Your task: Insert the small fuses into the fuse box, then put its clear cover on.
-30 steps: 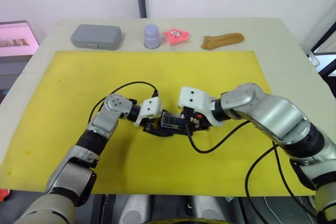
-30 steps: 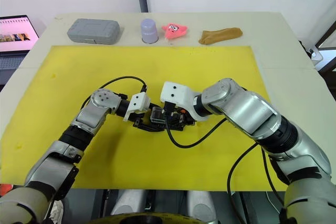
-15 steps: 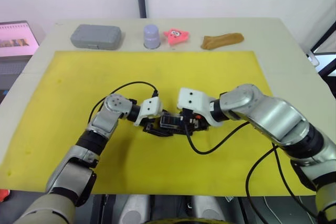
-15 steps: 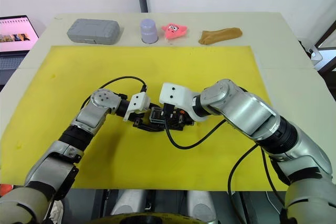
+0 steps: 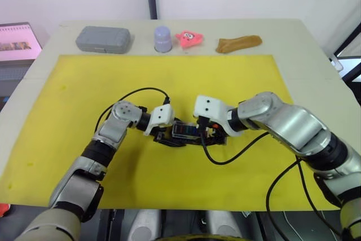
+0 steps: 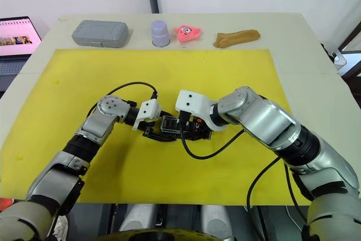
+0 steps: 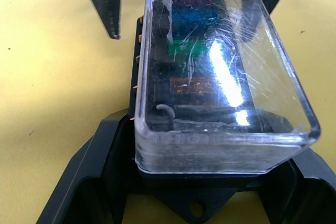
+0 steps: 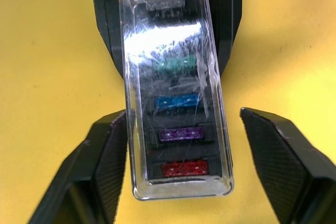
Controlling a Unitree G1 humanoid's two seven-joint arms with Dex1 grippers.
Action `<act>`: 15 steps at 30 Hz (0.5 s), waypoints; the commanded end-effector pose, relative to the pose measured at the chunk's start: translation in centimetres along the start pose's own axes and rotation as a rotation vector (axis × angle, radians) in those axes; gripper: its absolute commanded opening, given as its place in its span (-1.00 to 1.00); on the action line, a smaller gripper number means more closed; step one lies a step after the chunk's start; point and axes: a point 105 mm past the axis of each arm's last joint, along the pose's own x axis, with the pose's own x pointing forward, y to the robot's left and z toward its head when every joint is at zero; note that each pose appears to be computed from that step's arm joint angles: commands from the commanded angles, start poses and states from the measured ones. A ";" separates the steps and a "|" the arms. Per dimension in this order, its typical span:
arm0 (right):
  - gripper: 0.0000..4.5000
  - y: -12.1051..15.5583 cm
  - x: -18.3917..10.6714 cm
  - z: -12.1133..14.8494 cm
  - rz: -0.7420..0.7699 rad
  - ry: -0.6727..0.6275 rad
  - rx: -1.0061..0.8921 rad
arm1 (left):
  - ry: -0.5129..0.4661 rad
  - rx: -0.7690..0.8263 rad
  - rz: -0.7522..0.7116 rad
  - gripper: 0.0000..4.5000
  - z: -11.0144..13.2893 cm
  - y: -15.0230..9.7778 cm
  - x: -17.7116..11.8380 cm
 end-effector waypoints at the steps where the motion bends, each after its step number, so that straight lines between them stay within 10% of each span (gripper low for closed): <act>1: 0.57 -0.6 -1.4 1.7 -0.038 -0.058 -0.039 | 0.049 -0.033 -0.012 0.14 -1.2 -0.5 0.1; 15: 0.57 1.1 -6.2 4.6 0.019 -0.281 -0.057 | 0.052 -0.043 -0.013 0.14 -1.3 -0.4 -0.1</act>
